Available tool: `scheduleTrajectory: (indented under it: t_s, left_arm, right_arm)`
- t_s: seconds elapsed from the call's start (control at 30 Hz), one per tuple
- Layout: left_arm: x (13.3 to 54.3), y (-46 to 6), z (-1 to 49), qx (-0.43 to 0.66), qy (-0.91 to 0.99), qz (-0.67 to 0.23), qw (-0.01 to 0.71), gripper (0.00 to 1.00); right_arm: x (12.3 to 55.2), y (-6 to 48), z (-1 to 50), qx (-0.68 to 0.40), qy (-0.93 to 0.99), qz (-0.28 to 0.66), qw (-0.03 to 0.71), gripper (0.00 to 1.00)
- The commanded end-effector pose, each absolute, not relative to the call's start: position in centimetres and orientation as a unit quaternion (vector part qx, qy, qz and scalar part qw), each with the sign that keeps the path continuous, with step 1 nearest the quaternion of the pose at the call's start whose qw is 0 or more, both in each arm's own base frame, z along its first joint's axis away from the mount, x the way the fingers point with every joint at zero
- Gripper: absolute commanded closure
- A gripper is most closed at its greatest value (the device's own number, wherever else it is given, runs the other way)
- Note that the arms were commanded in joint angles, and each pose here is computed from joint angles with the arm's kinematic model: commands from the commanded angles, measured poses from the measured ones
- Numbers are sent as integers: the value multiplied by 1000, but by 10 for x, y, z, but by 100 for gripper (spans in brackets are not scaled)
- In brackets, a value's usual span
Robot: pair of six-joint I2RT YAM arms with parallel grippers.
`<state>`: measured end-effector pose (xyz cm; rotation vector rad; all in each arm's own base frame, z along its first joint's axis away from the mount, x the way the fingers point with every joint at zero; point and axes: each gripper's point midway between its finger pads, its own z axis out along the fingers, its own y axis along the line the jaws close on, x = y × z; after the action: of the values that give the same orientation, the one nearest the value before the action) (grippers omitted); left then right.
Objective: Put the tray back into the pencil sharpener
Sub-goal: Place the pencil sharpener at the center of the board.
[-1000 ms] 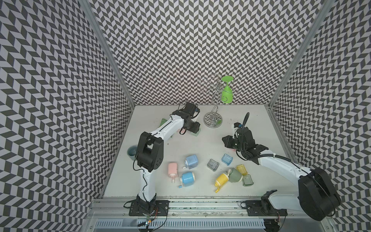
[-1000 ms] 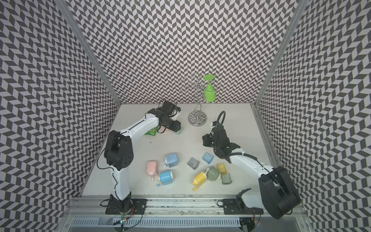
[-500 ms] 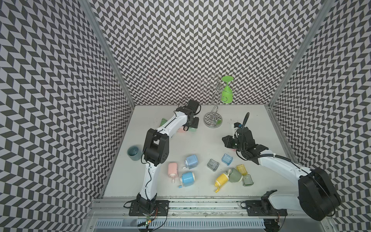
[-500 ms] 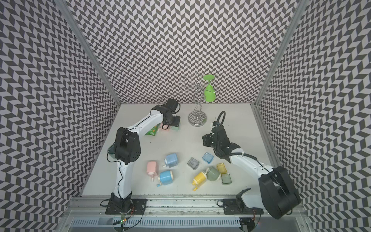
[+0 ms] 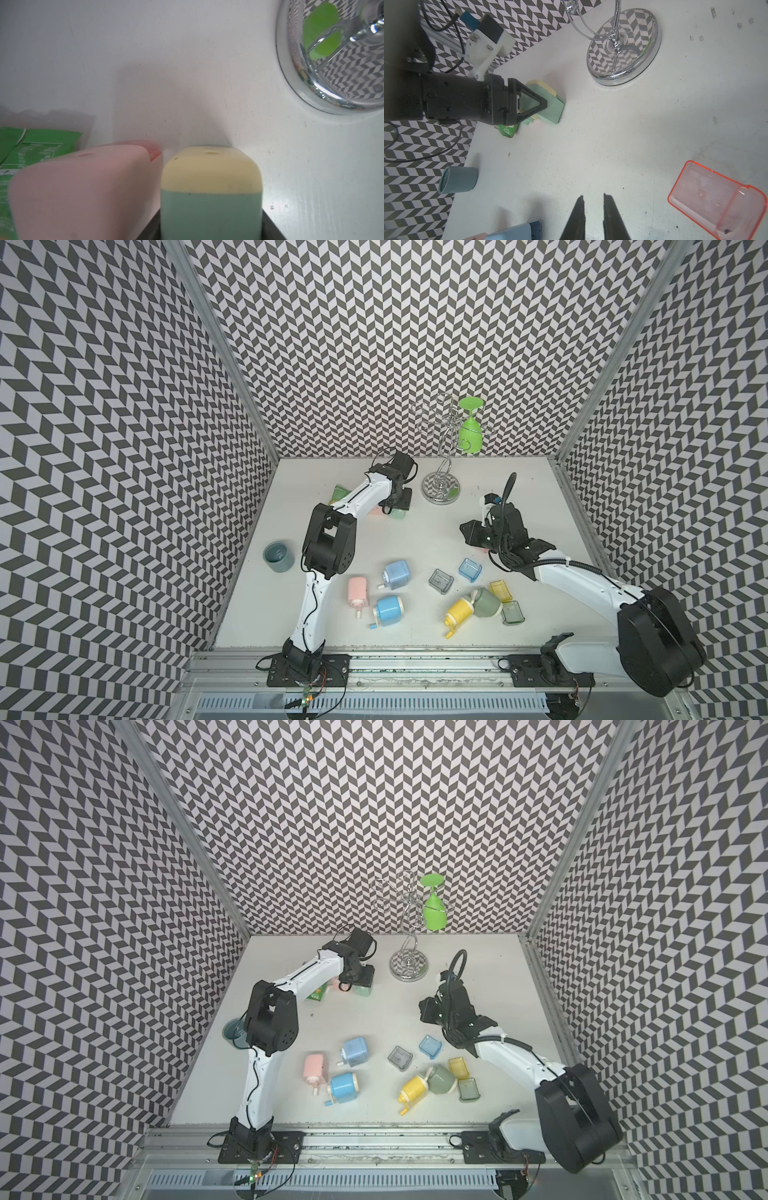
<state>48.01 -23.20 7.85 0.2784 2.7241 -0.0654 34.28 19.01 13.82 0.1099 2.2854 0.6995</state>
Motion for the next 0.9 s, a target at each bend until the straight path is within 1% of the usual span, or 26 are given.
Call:
scheduleTrajectory:
  t_s: [0.0,0.1,0.23,0.53,0.87]
  left_arm:
    - [486,-236,85,99,972,-24,211,51]
    - [486,-238,90,104,970,-31,218,40]
    - [488,-239,96,105,968,-35,225,36]
    - [491,-238,116,103,963,-37,246,31]
    - [494,-238,165,99,947,-50,301,29]
  right_arm:
    - [349,191,152,42,880,273,385,81]
    - [350,190,153,43,880,273,386,80]
    - [349,191,152,42,880,274,385,79]
    - [348,190,153,41,881,273,385,76]
    - [346,189,154,39,881,271,386,73]
